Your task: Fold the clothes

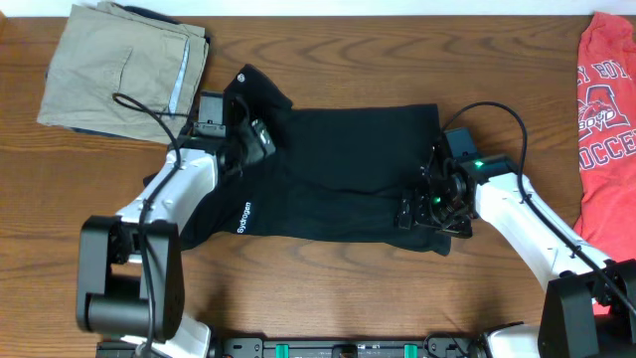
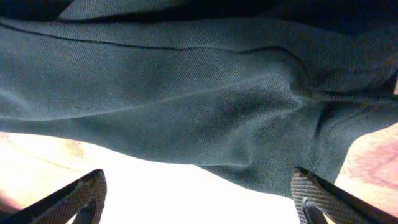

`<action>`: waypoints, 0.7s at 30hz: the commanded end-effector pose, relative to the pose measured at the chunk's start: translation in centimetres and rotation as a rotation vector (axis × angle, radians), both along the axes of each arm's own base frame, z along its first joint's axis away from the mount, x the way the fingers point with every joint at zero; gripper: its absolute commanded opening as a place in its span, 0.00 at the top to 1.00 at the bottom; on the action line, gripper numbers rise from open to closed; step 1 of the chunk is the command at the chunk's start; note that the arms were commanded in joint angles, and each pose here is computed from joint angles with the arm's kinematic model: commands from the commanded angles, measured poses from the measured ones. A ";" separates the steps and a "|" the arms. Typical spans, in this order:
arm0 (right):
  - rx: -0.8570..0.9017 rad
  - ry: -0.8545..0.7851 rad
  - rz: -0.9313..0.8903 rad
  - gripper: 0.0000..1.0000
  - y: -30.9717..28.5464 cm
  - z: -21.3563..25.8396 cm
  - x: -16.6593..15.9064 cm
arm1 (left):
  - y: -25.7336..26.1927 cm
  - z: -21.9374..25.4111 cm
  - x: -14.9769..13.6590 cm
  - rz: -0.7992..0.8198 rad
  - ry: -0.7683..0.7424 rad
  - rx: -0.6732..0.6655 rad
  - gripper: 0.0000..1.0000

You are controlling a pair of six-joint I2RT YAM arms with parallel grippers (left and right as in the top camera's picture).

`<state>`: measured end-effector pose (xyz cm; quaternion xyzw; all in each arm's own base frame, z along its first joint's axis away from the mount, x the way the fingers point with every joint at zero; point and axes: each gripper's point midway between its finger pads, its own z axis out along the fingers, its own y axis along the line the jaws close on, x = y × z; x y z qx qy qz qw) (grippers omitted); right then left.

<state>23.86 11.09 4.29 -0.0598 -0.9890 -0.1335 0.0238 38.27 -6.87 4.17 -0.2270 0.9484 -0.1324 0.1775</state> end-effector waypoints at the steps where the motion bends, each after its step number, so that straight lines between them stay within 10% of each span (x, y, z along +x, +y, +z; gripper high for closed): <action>1: -0.013 0.005 0.004 0.11 -0.1 -0.3 -0.1 | 0.6 2.5 -1.6 -0.009 0.003 0.021 0.02; 6: -0.023 -0.014 -0.004 0.56 -0.2 -1.3 0.0 | 1.4 1.7 -6.6 -0.052 0.193 0.065 0.03; 12: -0.012 -0.044 -0.065 0.96 -0.3 -3.4 0.2 | 2.3 -0.6 -8.5 -0.073 0.315 0.123 0.45; 21: -0.104 0.035 -0.188 0.99 -2.9 -5.6 -0.2 | 3.0 -4.5 -10.1 -0.069 0.471 0.134 0.71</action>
